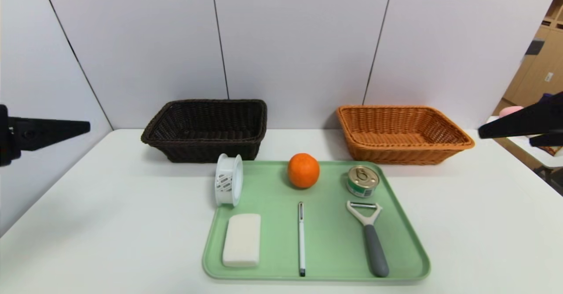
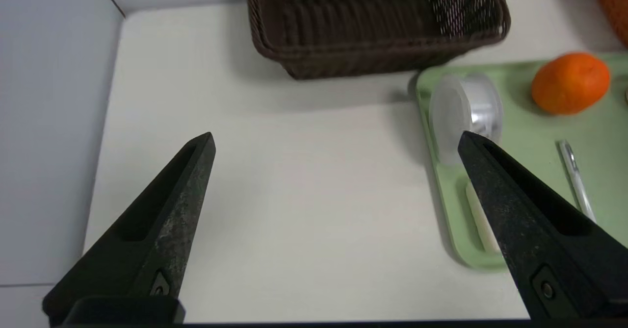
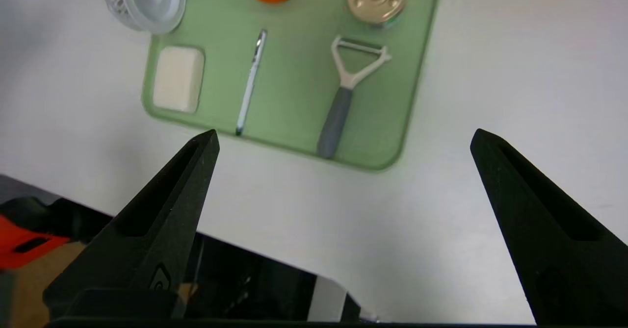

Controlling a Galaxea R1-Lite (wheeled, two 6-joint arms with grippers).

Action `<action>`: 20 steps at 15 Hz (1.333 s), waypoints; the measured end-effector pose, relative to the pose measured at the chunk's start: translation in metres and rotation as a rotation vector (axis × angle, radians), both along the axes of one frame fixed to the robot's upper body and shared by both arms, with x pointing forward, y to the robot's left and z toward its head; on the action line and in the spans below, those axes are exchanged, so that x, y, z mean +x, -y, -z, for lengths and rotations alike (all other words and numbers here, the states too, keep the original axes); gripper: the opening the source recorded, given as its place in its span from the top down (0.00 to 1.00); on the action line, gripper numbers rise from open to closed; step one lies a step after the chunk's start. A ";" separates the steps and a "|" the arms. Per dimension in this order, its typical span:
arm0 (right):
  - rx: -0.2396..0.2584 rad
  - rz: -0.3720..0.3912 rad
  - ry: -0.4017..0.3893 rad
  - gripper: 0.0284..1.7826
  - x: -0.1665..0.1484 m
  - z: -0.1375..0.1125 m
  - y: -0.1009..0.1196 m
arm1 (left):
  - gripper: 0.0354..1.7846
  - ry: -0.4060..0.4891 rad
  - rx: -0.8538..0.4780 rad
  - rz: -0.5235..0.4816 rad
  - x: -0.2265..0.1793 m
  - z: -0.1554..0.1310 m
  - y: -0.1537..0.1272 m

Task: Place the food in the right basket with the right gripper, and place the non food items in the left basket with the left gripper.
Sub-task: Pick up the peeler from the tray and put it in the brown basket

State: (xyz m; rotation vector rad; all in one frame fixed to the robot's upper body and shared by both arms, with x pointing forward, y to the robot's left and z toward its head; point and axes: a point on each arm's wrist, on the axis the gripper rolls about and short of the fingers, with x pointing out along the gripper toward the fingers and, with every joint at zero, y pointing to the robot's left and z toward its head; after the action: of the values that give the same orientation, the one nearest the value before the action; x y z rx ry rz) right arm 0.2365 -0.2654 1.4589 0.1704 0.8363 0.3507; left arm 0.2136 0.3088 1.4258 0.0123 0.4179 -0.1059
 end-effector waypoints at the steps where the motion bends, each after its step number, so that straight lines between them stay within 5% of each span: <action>1: 0.003 -0.005 -0.061 0.01 0.007 0.004 -0.013 | 0.02 -0.038 -0.007 0.025 0.003 0.003 0.005; 3: -0.015 -0.019 -0.177 0.01 0.019 0.015 -0.040 | 0.02 -0.077 -0.015 0.067 0.010 0.013 0.014; 7: -0.150 -0.005 -0.386 0.01 0.038 0.048 -0.089 | 0.02 -0.121 -0.070 0.081 0.019 0.022 0.025; 11: -0.252 0.010 -0.513 0.01 0.062 0.086 -0.125 | 0.02 -0.149 -0.088 0.077 0.024 0.027 0.028; 17: -0.371 0.025 -0.683 0.01 0.089 0.134 -0.136 | 0.02 -0.149 -0.089 0.079 0.024 0.027 0.028; 20: -0.382 0.021 -0.728 0.01 0.098 0.146 -0.128 | 0.02 -0.149 -0.094 0.090 0.024 0.026 0.029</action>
State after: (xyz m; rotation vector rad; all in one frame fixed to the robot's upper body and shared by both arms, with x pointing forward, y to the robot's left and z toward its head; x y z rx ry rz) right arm 0.3346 -0.1377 1.3130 -0.0597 1.6010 0.0933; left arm 0.2378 0.2800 1.3997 -0.0698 0.5611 -0.2156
